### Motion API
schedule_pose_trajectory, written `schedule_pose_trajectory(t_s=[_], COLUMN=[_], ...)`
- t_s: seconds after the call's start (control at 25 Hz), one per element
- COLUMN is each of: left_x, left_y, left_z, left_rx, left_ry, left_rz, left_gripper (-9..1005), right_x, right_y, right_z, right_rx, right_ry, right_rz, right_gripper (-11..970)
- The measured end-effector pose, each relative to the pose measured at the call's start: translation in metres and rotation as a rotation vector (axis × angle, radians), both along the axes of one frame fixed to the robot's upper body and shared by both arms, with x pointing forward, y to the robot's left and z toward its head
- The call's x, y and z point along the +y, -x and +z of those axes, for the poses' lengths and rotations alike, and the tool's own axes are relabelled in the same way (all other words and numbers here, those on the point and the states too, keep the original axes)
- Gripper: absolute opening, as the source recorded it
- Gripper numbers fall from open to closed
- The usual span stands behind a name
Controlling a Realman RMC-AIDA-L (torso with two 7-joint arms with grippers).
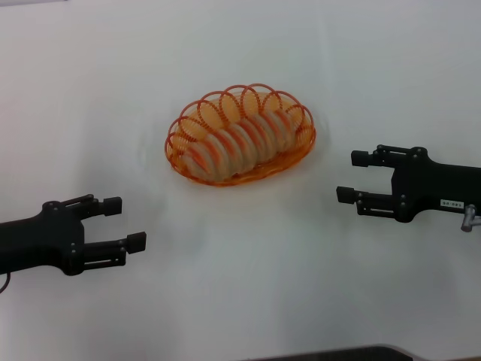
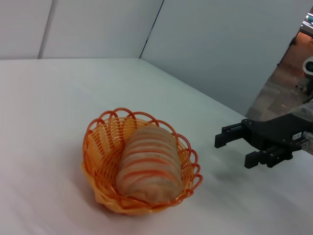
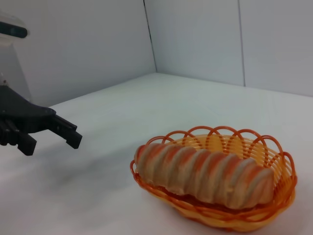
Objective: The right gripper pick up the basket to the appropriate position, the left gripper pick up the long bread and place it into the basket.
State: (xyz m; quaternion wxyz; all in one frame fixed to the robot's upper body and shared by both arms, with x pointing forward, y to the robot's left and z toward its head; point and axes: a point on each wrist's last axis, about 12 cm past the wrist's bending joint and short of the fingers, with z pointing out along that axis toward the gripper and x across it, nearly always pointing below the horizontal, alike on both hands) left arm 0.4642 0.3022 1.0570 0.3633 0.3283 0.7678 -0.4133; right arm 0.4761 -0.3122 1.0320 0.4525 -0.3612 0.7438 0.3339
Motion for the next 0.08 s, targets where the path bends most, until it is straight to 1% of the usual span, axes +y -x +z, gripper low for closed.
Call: schedule_pose_trajectory(t_s=[0.08], left_x=[-0.0001], left_y=[-0.0003], left_z=[0.0002], left_rx=[-0.002], left_ry=[0.001], left_rz=[0.001], left_gripper=[861], right_x=[0.0003], right_y=[0.0001], right_z=[-0.0005], right_rx=[0.002], right_ry=[0.001], right_rz=[0.0], right_gripper=[745])
